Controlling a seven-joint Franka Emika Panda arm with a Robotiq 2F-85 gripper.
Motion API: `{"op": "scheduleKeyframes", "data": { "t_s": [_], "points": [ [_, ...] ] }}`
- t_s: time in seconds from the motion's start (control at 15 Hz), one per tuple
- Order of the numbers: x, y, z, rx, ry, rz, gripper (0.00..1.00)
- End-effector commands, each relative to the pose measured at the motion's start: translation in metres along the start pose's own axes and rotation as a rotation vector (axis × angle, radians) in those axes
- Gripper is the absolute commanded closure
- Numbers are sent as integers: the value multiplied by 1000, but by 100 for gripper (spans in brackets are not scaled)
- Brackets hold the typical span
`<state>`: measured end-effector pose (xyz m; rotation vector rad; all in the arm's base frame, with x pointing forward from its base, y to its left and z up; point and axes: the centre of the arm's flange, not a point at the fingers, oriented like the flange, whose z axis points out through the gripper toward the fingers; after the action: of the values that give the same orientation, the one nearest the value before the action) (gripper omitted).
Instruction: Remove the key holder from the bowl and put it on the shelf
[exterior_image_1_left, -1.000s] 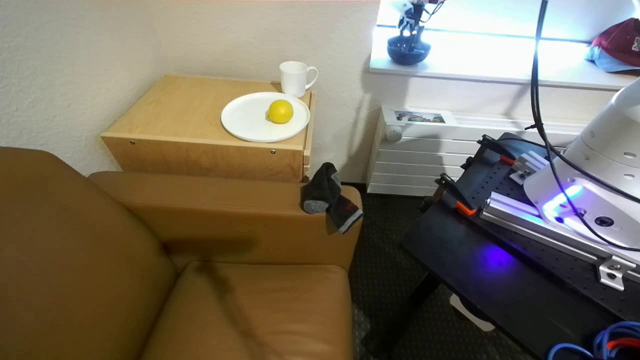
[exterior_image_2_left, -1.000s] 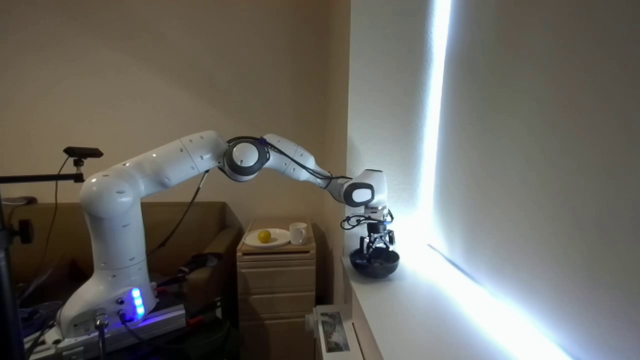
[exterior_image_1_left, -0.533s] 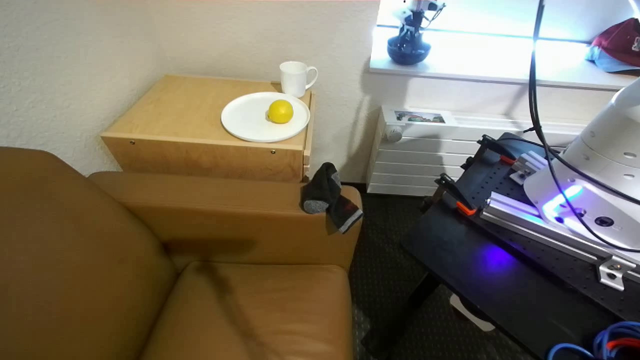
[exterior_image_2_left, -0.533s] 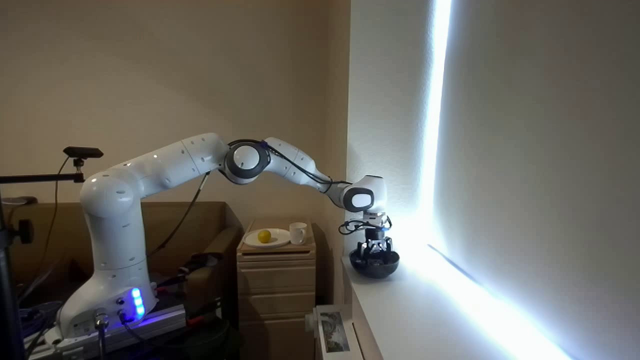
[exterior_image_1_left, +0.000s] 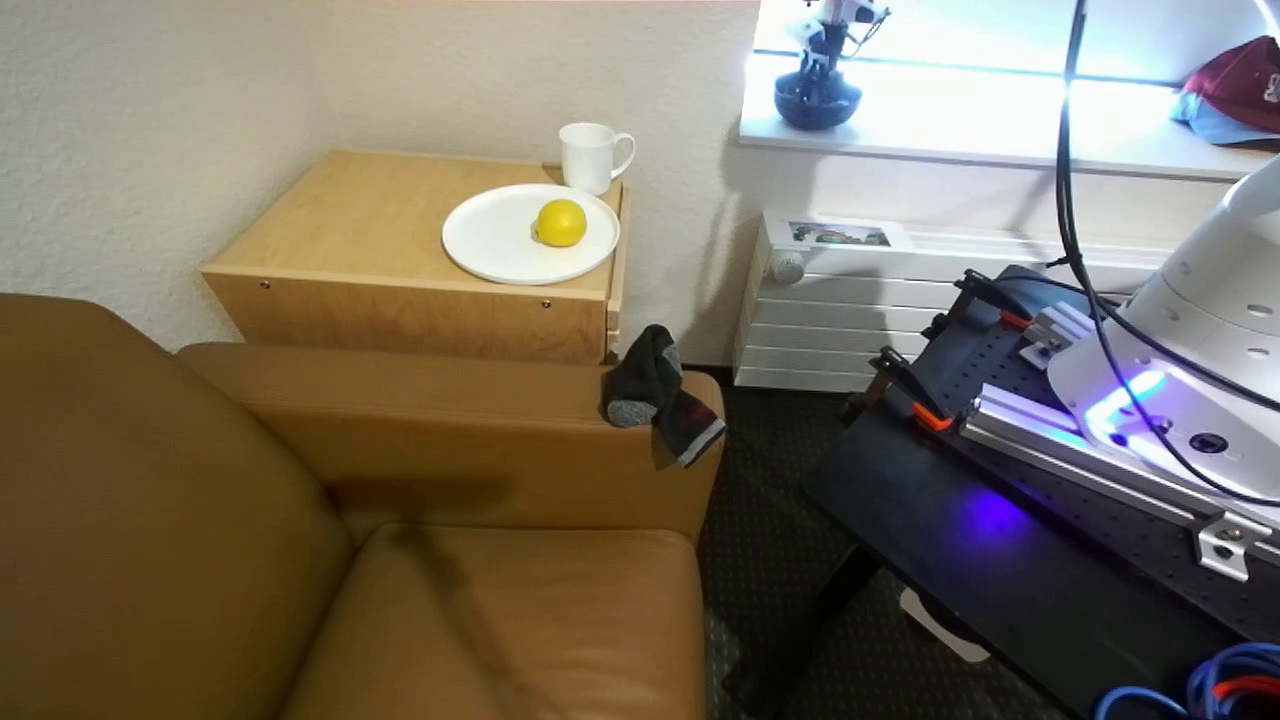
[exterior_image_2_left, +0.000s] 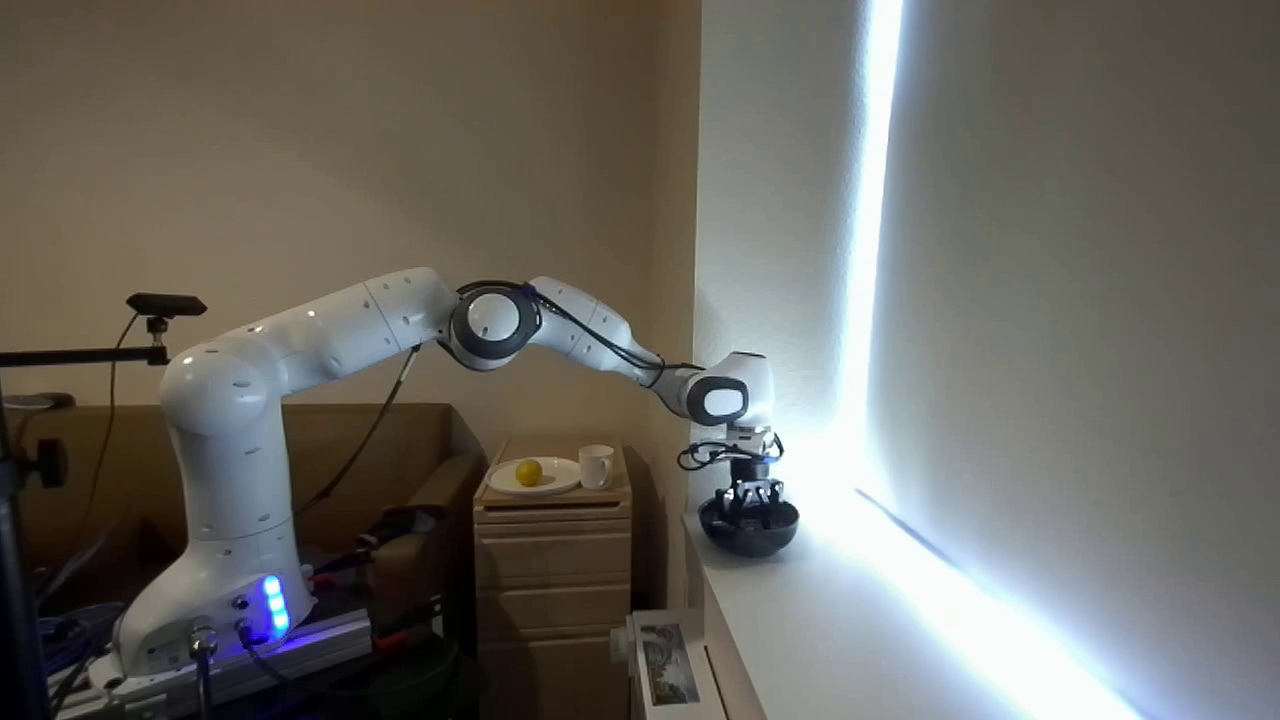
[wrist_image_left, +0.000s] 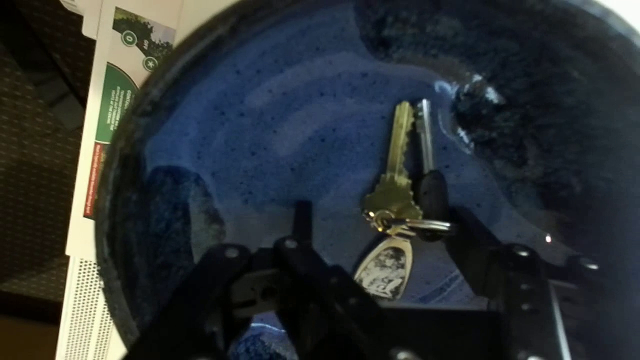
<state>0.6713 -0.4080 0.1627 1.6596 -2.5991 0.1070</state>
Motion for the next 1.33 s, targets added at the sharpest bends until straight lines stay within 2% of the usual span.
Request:
{"op": "scheduleKeyframes", "data": {
  "t_s": [0.0,0.33,0.67,1.07,1.27],
  "points": [
    [0,-7,-2,-15,9,5,62],
    [0,-7,-4,-20,12,9,94],
    [1,-7,-4,-18,3,11,92],
    [5,-5,-16,37,-17,18,92],
    [0,-13,-54,53,-29,-1,92]
  ]
}}
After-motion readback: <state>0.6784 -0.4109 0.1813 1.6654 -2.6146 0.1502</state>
